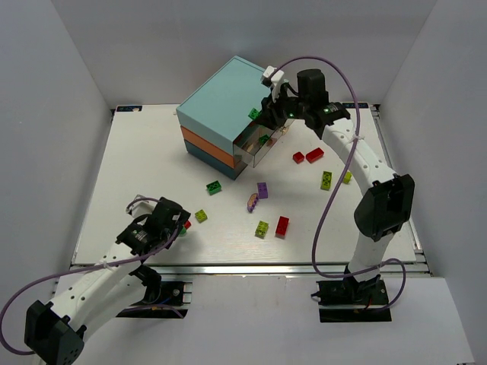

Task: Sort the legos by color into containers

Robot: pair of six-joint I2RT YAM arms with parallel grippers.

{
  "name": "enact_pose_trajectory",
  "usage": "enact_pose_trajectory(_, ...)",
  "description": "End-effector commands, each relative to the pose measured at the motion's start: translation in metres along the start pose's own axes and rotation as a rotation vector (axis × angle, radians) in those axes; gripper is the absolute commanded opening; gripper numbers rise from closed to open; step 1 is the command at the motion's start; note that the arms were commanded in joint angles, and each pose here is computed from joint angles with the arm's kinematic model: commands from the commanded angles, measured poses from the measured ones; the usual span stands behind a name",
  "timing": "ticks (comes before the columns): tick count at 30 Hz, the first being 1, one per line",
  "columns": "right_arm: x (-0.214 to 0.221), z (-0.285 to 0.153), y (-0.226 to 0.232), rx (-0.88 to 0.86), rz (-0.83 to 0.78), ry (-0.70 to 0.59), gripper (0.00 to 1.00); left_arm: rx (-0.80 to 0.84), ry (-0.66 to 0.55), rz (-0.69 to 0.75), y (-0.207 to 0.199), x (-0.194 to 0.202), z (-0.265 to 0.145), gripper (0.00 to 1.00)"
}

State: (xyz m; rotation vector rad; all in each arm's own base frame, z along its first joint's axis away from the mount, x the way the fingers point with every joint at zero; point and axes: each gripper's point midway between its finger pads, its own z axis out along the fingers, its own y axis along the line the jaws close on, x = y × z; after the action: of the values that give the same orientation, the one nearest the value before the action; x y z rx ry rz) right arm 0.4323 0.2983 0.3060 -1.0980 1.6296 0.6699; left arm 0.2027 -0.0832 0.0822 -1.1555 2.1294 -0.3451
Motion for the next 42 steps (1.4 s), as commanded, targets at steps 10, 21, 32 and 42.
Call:
enact_pose_trajectory(10,-0.010,-0.013,-0.006,-0.010,0.007,-0.043,0.58,-0.068,-0.019,0.044,0.000,-0.002,0.008,0.90)
enact_pose_trajectory(21,-0.023,-0.054,0.003,0.005,0.046,-0.100,0.60,-0.176,0.010,0.168,0.003,0.002,0.027,0.64)
enact_pose_trajectory(32,0.003,-0.065,0.020,-0.029,0.086,-0.074,0.60,-0.234,0.014,0.143,0.022,-0.002,0.037,0.62)
enact_pose_trajectory(42,0.010,-0.068,0.019,-0.024,0.098,-0.069,0.60,-0.274,0.067,0.149,0.031,0.002,0.042,0.58)
